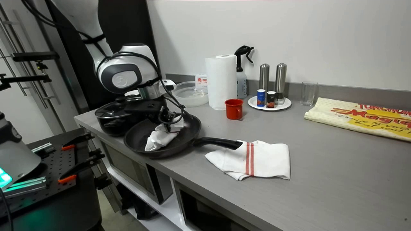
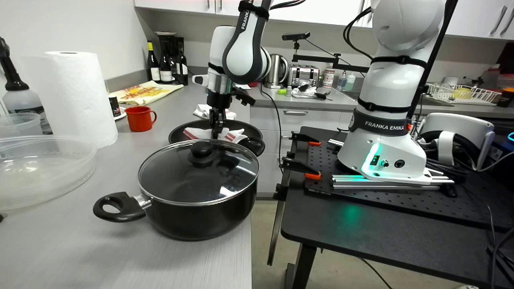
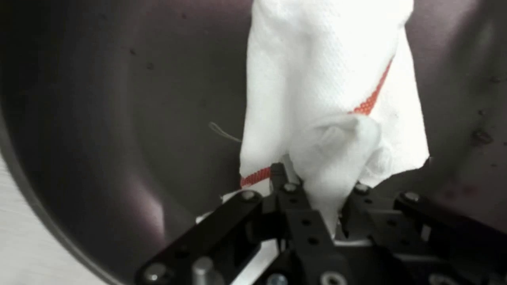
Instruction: Use the left white towel to wipe the pan
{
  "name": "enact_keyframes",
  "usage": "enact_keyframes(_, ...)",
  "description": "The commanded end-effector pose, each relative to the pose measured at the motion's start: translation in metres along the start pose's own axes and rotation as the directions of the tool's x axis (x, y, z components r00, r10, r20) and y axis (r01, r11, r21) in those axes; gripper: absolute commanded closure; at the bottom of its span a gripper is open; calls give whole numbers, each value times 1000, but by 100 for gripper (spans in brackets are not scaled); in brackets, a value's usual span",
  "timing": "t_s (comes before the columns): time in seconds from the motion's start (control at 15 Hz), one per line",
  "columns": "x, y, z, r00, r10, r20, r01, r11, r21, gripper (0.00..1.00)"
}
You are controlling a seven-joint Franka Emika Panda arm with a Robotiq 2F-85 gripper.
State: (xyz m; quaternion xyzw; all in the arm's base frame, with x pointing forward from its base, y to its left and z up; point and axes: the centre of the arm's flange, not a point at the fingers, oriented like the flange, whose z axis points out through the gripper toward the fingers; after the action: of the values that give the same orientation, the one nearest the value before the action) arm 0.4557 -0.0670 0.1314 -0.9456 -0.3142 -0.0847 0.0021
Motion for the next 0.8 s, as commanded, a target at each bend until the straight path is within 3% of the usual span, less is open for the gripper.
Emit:
enact_keyframes(0.0,-15,45,-19,996,82,-35,-84,996,-41,95)
enact_keyframes(0.33,-29,72,-28,988,144,-57,-148,986,-75,95)
enact_keyframes(0.73,-16,29,-11,998,61,-28,-62,998,-31,95)
